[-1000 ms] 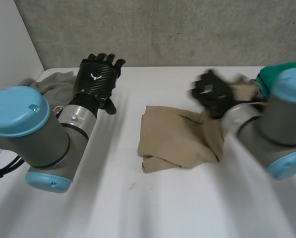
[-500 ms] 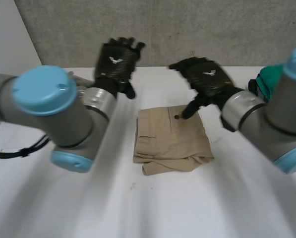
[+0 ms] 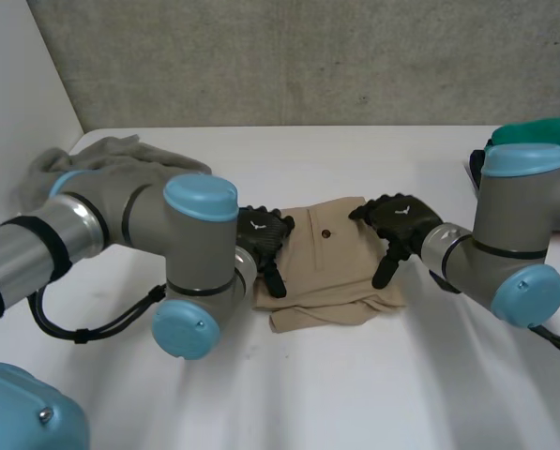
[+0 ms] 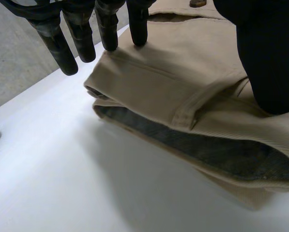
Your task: Fold the laundry.
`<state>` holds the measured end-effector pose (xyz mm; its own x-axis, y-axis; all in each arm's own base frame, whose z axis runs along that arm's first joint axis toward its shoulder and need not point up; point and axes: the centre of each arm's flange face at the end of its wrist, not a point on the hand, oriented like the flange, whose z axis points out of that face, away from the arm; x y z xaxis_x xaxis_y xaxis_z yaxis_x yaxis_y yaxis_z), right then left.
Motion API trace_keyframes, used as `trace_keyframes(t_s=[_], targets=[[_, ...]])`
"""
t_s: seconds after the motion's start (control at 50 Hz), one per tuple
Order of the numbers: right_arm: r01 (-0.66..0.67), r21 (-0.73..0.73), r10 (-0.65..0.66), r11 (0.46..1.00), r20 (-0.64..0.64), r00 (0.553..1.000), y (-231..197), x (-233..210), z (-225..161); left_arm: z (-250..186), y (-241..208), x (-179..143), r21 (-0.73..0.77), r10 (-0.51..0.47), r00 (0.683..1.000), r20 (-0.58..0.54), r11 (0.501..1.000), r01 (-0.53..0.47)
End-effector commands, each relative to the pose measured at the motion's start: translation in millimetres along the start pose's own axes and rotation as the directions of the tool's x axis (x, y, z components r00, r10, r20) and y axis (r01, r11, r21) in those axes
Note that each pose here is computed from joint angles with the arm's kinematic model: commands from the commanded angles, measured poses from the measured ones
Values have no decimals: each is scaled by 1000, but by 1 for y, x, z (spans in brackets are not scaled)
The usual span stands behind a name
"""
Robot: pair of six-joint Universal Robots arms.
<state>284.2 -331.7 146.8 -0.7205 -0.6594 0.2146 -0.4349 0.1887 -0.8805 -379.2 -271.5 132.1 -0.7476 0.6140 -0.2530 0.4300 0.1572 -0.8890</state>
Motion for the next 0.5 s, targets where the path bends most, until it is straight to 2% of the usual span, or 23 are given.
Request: trace_keyframes(t_s=[0.02, 0.12, 0.2, 0.26, 0.28, 0.36, 0.42, 0.5], targets=[[111, 89, -102, 990, -96, 990, -35, 8, -29, -26, -50, -14, 117, -20, 1000, 9, 993, 19], [153, 144, -141, 978, -87, 986, -30, -19, -42, -48, -94, -23, 254, -51, 998, -35, 965, 58], [177, 164, -170, 970, -56, 984, -12, -52, -54, -64, -122, -23, 343, -55, 988, -145, 934, 103], [184, 164, -182, 969, -27, 983, 6, -72, -62, -72, -134, -25, 382, -28, 963, -269, 915, 134], [187, 167, -186, 968, -19, 982, 11, -77, -63, -76, -138, -23, 393, -5, 940, -341, 907, 148], [200, 208, -202, 957, -8, 979, 23, -93, -64, -90, -146, -21, 397, 32, 880, -474, 900, 182], [206, 235, -207, 950, -20, 978, 30, -95, -56, -95, -148, -22, 387, 25, 857, -515, 899, 206], [230, 250, -227, 941, -39, 973, 39, -96, -41, -95, -147, -23, 375, 13, 850, -527, 901, 218]])
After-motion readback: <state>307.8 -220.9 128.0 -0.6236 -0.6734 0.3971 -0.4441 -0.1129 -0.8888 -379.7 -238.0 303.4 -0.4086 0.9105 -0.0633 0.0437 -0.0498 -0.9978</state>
